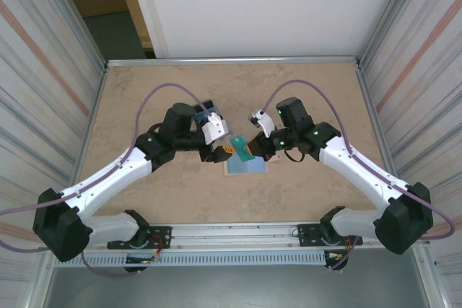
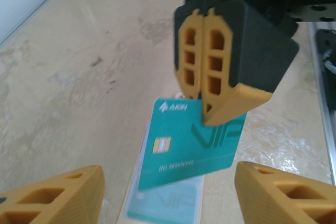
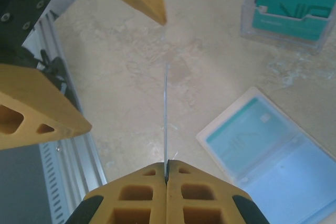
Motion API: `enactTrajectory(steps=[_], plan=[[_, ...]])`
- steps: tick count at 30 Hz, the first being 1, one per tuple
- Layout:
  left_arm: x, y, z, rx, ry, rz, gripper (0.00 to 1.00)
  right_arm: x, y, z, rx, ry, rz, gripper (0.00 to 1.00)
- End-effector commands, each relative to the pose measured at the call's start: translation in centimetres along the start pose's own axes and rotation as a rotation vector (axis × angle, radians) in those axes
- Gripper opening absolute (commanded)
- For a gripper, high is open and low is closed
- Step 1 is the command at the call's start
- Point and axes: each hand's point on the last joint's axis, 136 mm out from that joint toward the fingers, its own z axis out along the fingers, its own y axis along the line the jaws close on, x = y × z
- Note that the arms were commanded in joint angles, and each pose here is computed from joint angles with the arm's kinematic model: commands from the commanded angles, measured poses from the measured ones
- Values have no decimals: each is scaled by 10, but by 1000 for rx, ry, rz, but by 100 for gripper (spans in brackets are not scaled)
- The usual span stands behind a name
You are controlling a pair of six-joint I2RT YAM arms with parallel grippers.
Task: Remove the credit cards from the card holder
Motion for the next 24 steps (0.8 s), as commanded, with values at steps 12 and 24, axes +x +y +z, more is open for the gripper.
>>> enactTrajectory(steps=[12, 24], plan=[[5, -30, 13, 278, 56, 30, 0, 1, 22, 4, -71, 63, -94, 0], [-3, 5, -10, -51, -36, -68, 0, -18, -19, -25, 27, -229, 84, 50]])
